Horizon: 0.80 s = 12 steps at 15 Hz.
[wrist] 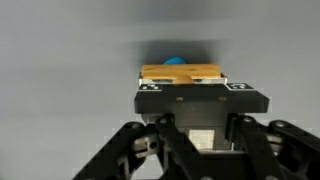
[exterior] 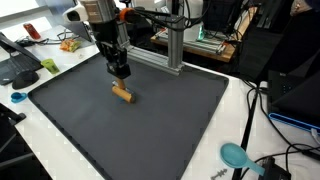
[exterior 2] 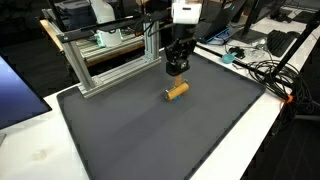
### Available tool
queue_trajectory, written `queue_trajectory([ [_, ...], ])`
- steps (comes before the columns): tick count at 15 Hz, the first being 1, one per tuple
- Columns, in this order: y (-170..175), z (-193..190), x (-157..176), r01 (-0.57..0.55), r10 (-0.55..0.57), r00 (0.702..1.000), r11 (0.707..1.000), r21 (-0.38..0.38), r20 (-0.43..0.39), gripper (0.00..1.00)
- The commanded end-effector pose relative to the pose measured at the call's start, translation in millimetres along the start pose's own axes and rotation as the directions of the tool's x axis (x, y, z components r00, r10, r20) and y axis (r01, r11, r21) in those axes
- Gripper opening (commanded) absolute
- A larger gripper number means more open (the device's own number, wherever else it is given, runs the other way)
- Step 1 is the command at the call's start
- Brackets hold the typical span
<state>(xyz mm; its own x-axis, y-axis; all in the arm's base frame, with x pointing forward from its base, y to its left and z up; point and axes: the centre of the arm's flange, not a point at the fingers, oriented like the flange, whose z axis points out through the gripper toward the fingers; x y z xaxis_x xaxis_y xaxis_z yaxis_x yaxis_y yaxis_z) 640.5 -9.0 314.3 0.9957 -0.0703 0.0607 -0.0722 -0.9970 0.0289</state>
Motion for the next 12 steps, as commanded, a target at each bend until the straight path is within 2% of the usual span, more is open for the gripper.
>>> queue_trajectory([
  [1,-3.0,37.1,-7.4,-0.007,0.004,0.994,1.000,0.028,0.112,0.22],
  [10,-3.9,39.3,-7.7,-0.005,0.001,0.991,1.000,0.030,0.134,0.22],
  [12,-3.9,38.6,-6.9,-0.009,0.006,0.993,1.000,0.027,0.115,0.22],
])
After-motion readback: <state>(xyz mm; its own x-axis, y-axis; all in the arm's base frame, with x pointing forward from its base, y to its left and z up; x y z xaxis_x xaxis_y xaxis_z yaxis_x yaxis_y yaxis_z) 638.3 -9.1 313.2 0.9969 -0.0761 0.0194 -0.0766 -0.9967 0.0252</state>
